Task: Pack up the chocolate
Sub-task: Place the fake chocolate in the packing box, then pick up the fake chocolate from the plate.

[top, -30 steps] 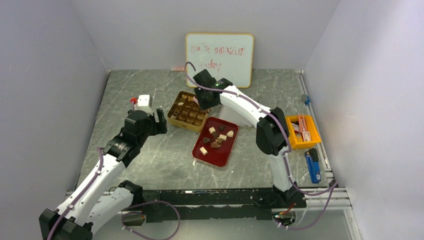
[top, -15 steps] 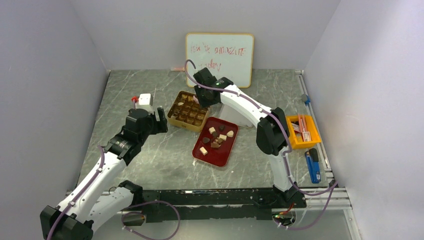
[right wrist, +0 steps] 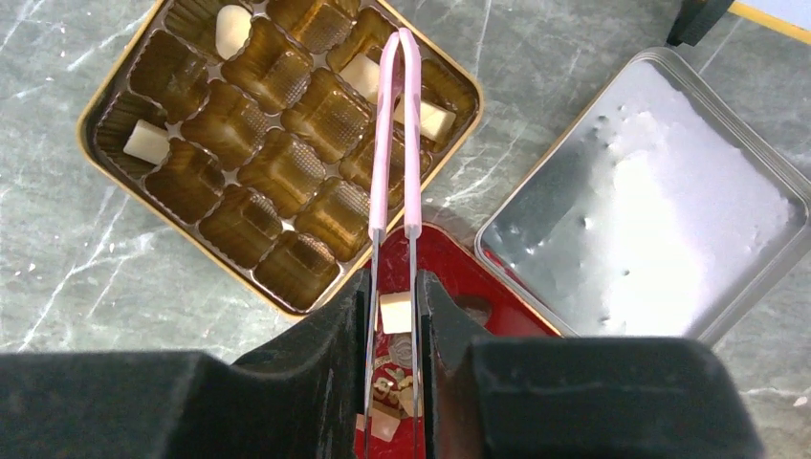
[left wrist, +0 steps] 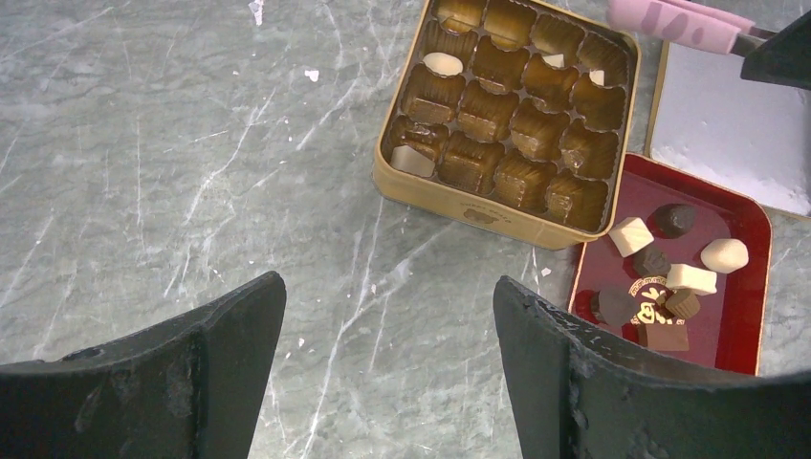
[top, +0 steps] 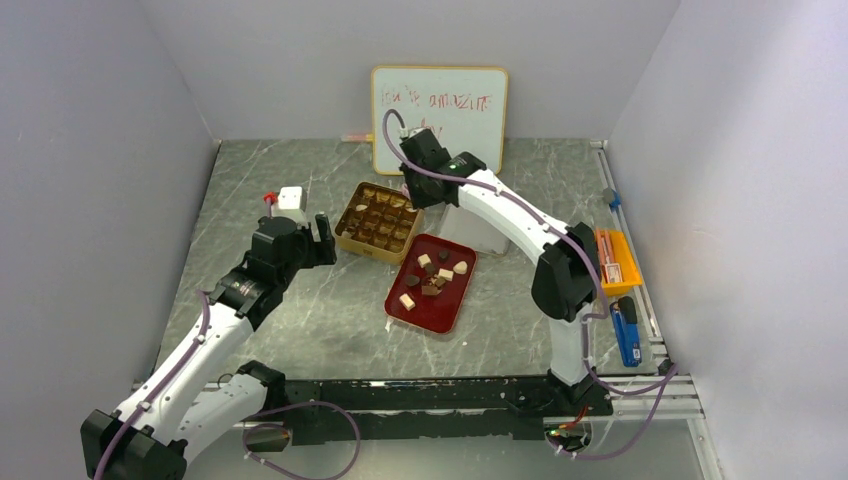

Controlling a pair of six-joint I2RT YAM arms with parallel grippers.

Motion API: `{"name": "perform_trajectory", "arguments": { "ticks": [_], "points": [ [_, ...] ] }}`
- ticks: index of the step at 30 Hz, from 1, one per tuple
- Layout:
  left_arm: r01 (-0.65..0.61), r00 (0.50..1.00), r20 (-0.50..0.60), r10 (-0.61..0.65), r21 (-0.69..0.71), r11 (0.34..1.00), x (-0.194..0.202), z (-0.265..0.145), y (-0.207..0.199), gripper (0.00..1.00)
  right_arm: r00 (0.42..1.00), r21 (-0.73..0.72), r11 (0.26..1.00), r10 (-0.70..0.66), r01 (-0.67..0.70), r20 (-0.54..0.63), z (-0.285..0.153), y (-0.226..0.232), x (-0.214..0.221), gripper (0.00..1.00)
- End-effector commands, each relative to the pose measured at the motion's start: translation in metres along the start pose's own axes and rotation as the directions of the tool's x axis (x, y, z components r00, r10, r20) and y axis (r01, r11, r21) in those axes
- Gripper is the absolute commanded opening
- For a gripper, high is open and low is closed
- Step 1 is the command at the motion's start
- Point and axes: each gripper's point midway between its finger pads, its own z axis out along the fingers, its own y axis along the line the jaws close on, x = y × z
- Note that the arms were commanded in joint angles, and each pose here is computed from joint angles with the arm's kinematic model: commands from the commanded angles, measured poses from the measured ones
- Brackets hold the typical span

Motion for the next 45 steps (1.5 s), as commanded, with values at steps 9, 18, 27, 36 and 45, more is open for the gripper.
{"name": "perform_trajectory", "arguments": {
  "ticks": [9, 18, 27, 36, 45],
  "points": [
    [0.020, 0.998, 0.056, -0.022, 0.042, 0.999, -0.022, -0.007, -0.011, 0.84, 0.995, -0.061, 0.998, -0.007, 0.013, 0.102, -0.081, 0.009, 0.008, 0.19],
    [0.018, 0.999, 0.040, -0.020, 0.063, 0.998, -0.016, -0.005, -0.018, 0.84, 0.986, -0.169, 0.972, -0.158, 0.166, 0.059, -0.145, 0.060, 0.118, 0.20],
    [0.006, 1.000, 0.029, -0.008, 0.076, 0.997, -0.012, -0.001, -0.028, 0.83, 0.979, -0.142, 0.969, -0.201, 0.201, 0.017, -0.162, 0.054, 0.177, 0.20],
    [-0.013, 1.000, 0.020, 0.012, 0.072, 0.997, -0.008, 0.001, -0.034, 0.83, 0.976, -0.138, 0.966, -0.218, 0.216, 0.002, -0.151, 0.054, 0.199, 0.22],
    [-0.027, 1.000, 0.013, 0.026, 0.073, 0.997, -0.007, 0.003, -0.036, 0.83, 0.980, -0.170, 0.966, -0.197, 0.196, 0.008, -0.139, 0.066, 0.204, 0.31]
  ]
}}
